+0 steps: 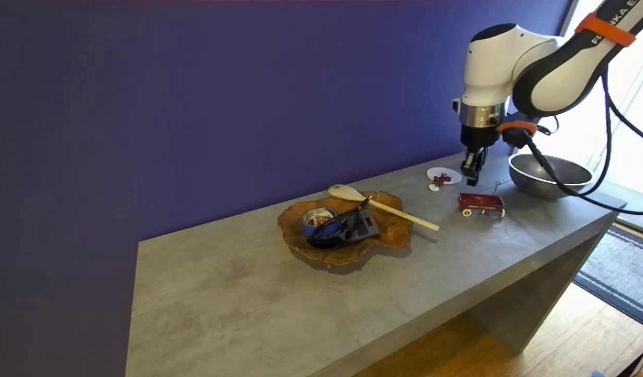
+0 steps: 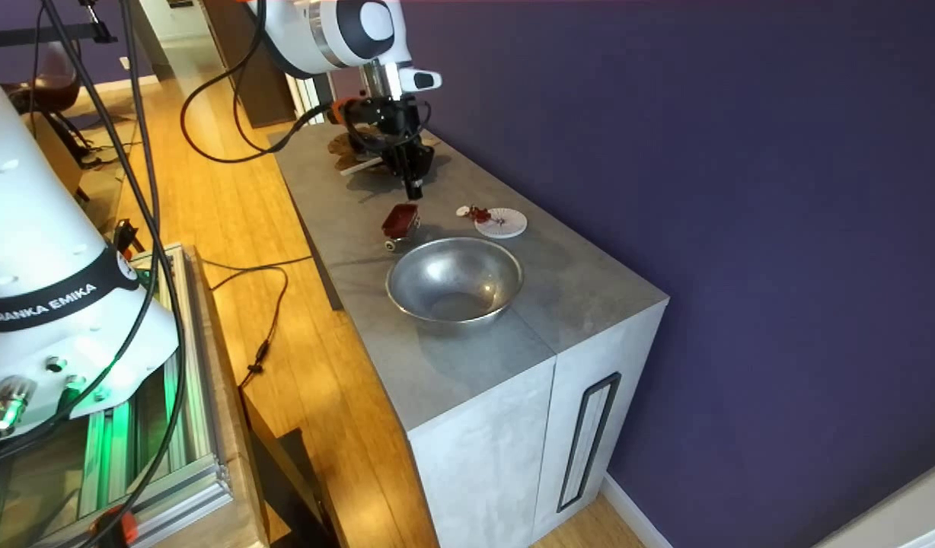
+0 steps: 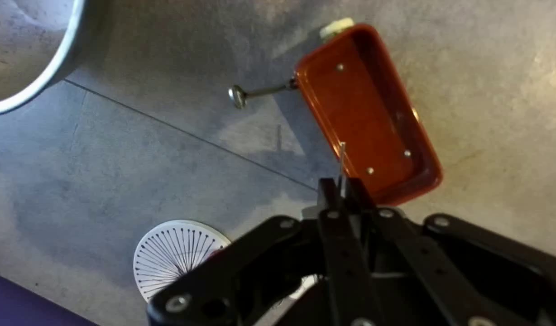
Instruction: Move the toy cart, then put a pin in it
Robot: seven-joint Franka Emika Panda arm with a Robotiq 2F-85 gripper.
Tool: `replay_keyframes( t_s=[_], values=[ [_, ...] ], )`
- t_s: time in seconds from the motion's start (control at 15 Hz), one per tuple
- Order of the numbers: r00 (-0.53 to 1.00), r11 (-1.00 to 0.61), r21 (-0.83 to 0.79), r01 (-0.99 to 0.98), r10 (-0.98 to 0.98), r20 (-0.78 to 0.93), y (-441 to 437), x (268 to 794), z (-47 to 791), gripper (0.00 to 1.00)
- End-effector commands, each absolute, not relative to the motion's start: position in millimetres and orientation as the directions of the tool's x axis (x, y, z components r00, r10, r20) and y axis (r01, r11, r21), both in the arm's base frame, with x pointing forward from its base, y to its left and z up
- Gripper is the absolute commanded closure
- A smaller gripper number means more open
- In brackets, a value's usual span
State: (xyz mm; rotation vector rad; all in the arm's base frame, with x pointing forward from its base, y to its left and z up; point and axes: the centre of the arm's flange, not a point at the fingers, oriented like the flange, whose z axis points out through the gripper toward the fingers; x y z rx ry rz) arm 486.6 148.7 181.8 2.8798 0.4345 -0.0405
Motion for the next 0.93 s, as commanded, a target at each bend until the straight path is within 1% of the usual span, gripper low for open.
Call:
replay_keyframes(
  t_s=[0.0,0.47,0.87],
  values=[
    [0.914,-0.894,0.188,0.406,0.399,-0.076,129,463,193,0.98],
    [0.830,-0.823,0.110,0.557,0.551,-0.088,134,455,181,0.98],
    [0.793,-0.787,0.098,0.610,0.602,-0.094,136,455,174,0.98]
  ],
)
